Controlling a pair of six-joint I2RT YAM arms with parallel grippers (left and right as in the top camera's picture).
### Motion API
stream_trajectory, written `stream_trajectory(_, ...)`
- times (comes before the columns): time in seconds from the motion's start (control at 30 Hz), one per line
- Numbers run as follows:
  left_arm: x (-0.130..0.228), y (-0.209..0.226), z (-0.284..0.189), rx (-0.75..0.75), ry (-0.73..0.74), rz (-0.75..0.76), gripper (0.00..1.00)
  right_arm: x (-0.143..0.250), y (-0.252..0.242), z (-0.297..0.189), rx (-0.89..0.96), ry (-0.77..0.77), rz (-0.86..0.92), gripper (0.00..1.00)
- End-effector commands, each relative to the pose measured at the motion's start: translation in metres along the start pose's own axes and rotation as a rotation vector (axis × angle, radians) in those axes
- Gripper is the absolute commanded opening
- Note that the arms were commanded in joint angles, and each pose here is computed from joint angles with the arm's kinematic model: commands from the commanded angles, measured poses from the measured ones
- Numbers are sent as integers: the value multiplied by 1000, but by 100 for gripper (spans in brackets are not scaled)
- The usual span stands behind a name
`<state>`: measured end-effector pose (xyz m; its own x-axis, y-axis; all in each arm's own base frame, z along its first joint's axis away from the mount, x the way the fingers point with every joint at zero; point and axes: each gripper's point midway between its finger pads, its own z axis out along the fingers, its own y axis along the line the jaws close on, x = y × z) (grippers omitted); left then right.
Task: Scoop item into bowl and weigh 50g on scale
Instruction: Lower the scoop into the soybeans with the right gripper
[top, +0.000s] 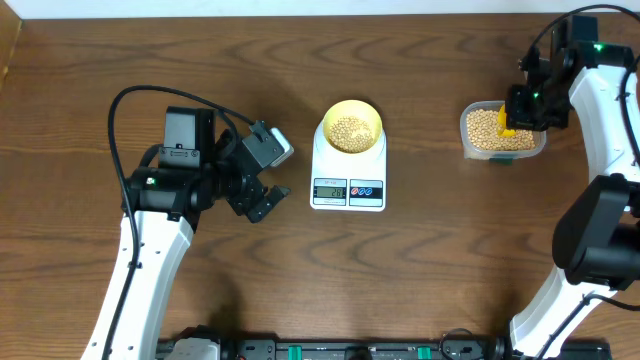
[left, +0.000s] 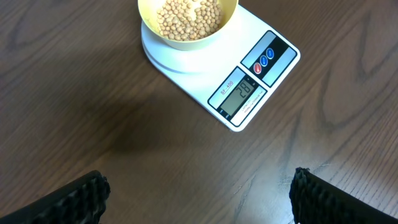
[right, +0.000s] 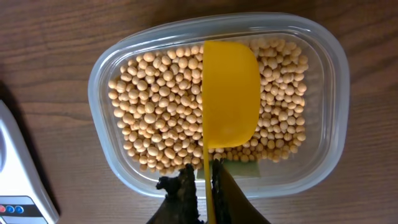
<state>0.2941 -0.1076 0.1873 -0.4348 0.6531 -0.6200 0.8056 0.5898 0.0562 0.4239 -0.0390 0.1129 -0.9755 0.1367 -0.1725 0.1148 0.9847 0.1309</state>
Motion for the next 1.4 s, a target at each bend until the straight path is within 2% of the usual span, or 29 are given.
stream_trajectory(0.0,1,0,0,2,2,9,95,-13,-1,-10,-5,-35,17,9)
stream_trajectory(0.07,1,0,0,2,2,9,95,-16,-1,-14,-5,-45,16,9)
stream_trajectory(0.13,1,0,0,2,2,9,95,-17,0,-18,-5,-51,15,1)
stream_trajectory(0.57,1,0,0,2,2,9,95,-5,5,-21,-30,-2,7,1)
stream_trajectory(0.67,1,0,0,2,2,9,95,-4,15,-32,-84,-8,-34,1)
stream_trajectory(0.9,1,0,0,2,2,9,95,-3,20,-78,-81,-25,-97,1)
stream_trajectory(1.1,1,0,0,2,2,9,95,7,18,-114,-73,-14,-55,1)
stream_trajectory(1.37,1,0,0,2,2,9,95,29,8,-117,-21,76,-75,1)
